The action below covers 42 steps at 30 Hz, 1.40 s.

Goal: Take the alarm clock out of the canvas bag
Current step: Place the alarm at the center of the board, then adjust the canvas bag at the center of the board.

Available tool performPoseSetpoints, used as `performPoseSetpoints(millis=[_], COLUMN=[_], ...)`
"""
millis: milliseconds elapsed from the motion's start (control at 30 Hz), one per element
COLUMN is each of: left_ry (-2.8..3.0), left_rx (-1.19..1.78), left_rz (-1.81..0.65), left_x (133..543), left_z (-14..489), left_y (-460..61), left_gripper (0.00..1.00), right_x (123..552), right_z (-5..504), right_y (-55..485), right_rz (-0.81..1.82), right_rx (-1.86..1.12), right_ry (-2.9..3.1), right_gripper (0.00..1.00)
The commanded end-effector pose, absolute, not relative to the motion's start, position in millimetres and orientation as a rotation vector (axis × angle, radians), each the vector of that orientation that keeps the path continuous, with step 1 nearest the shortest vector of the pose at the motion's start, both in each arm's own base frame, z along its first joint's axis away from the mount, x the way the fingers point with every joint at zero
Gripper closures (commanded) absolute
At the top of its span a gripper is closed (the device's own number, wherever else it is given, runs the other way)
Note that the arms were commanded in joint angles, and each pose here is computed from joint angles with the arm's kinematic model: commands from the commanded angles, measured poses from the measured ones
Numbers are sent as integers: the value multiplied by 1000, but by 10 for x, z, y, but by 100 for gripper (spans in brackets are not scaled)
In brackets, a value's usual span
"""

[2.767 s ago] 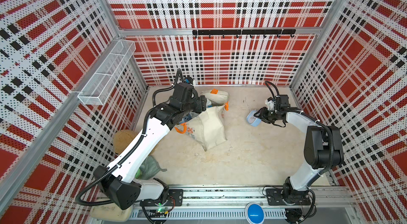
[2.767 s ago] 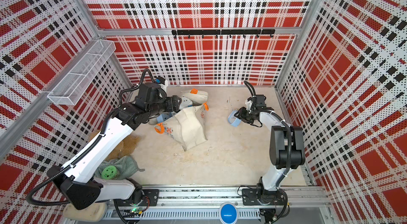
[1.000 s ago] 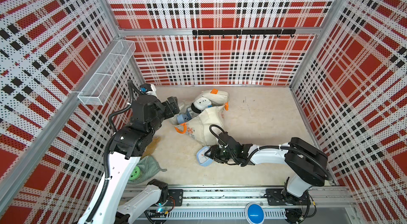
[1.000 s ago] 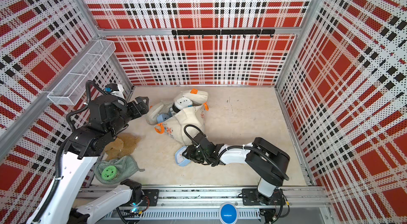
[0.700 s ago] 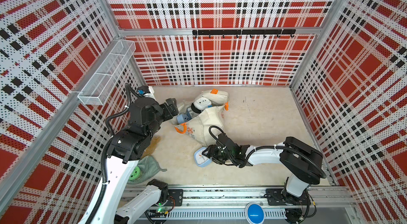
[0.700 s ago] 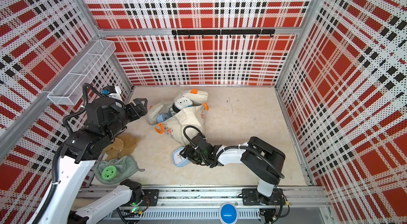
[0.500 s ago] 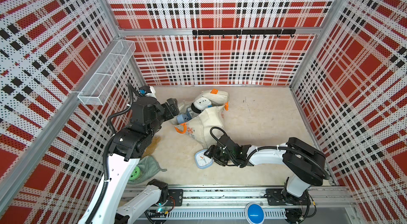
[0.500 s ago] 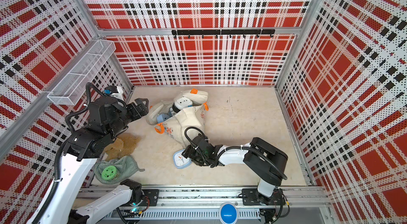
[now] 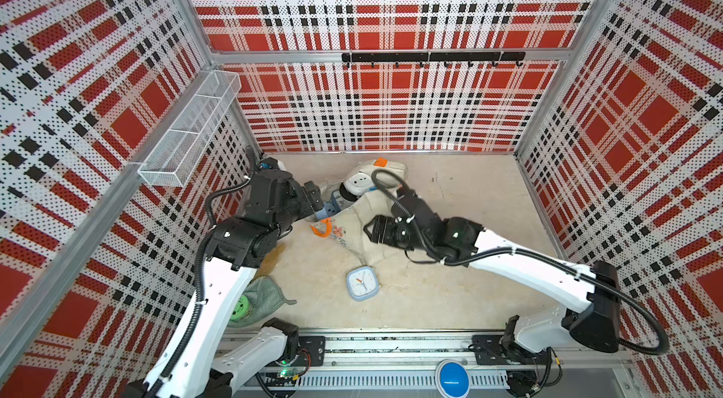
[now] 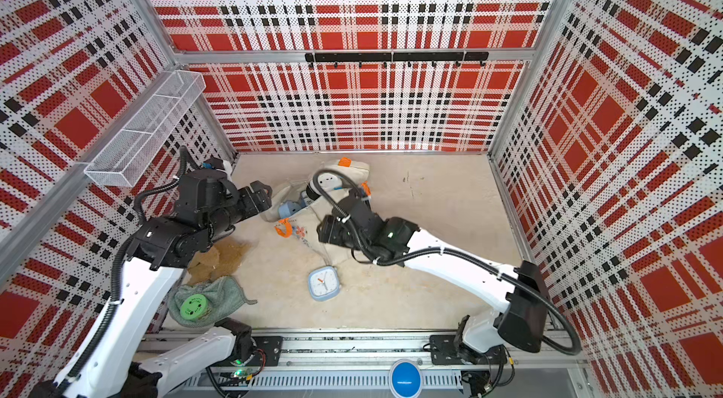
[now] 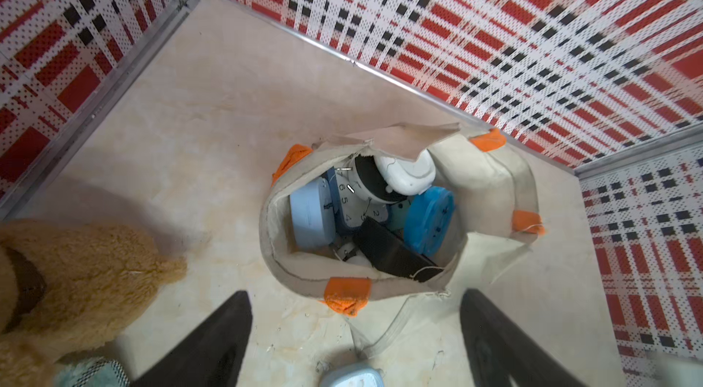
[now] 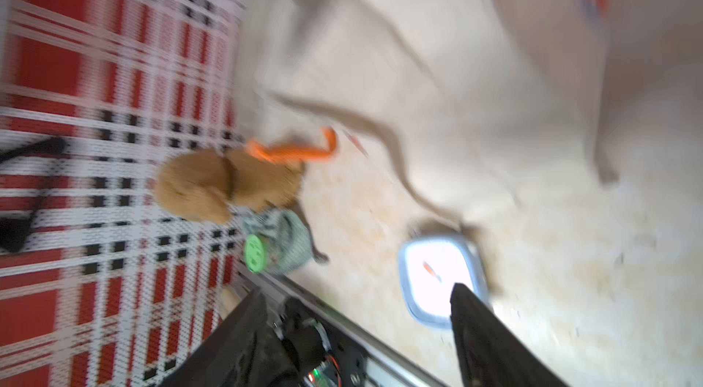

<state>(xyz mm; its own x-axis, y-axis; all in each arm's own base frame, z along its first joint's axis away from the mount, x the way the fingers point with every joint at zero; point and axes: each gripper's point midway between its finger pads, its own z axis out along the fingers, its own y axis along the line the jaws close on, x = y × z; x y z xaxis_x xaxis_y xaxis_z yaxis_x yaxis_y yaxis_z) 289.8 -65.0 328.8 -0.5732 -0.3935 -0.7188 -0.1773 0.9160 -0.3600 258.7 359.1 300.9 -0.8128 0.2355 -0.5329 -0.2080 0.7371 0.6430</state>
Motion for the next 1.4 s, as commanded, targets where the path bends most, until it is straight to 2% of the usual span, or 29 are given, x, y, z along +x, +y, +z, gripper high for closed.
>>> performPoseSetpoints(millis=[0, 100, 233, 433, 667, 833, 1000, 1167, 1367], left_ry=[2261, 2282, 2305, 2365, 2399, 2369, 2397, 2425, 2445], left_rx=[-454, -504, -533, -542, -661, -759, -755, -766, -769], left_rz=[-337, -410, -541, -621, -693, -775, -730, -691, -663], left_x=[2909, 2985, 3047, 3047, 2940, 2961, 3000, 2992, 2976], left_z=[3122, 3019, 2912, 2712, 2397, 2212, 2103, 1953, 1812], left_y=[-658, -705, -905, -1178, -1296, -1346, -1403, -1467, -1536], left_gripper=[11, 11, 12, 12, 13, 13, 14, 23, 39], right_x=[2938, 3330, 3753, 3985, 3635, 3115, 2863, 2814, 2833], right_z=[3183, 3309, 3107, 2683, 2184, 1764, 1468, 1255, 1118], right_y=[3336, 3442, 3625, 3894, 3739, 3570, 3473, 3468, 3504], right_rz=[715, 728, 663, 637, 625, 635, 649, 649, 643], right_rx=[-195, -266, -357, -486, -530, -544, -520, -513, -516], right_ry=[2308, 2282, 2345, 2436, 2600, 2693, 2750, 2790, 2812], right_gripper=[24, 28, 38, 45, 54, 54, 54, 51, 40])
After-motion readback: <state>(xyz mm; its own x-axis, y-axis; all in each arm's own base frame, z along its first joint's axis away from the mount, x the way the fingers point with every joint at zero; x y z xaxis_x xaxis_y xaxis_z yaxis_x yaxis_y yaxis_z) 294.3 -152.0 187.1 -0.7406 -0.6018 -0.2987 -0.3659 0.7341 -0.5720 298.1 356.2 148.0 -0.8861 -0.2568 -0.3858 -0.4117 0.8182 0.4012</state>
